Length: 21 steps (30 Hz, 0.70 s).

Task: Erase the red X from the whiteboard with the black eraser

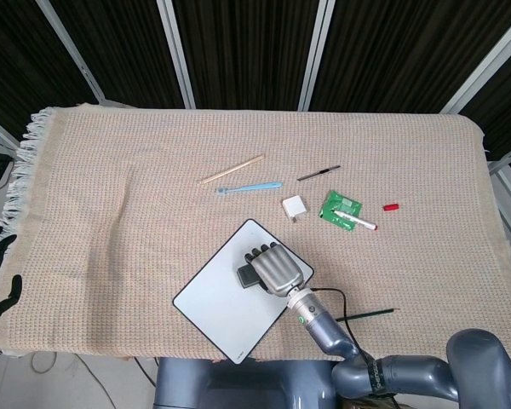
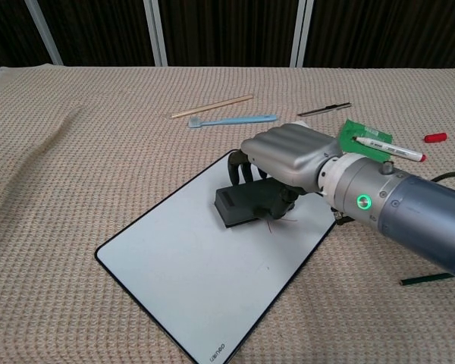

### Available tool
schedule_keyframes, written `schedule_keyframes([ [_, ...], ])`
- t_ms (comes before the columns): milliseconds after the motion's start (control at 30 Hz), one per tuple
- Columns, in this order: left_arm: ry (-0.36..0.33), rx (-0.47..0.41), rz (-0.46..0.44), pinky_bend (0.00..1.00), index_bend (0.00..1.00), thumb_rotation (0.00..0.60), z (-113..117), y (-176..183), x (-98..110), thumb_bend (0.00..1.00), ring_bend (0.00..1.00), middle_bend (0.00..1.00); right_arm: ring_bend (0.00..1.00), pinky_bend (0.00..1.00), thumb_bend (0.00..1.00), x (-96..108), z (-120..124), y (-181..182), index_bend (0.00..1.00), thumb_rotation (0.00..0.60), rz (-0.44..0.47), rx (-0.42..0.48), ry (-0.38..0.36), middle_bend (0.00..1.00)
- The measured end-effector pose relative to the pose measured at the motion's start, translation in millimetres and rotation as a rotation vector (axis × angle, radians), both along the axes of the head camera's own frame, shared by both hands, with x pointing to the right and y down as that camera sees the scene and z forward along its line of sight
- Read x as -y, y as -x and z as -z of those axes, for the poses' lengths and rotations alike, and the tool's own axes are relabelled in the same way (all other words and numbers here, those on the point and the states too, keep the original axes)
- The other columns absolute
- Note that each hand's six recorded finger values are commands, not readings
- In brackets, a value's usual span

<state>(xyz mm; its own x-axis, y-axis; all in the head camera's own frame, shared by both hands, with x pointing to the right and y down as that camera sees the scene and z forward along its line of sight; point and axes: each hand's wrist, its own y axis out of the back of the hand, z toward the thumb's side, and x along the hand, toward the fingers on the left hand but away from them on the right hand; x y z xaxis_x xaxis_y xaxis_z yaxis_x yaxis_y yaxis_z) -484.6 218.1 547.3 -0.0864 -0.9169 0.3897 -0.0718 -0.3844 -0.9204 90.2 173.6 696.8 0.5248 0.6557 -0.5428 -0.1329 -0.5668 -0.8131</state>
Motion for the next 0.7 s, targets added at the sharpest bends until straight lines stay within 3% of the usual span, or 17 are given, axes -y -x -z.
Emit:
schedule_keyframes([
  [700,0.001,0.009,-0.011,0.00,0.12,0.600,-2.1,-3.0,-1.4,0.48,0.00,0.01,0.45,0.46,0.45,-27.4,-2.7,-56.5,0.47,0.600,-0.007,-0.025,0.037,0.50],
])
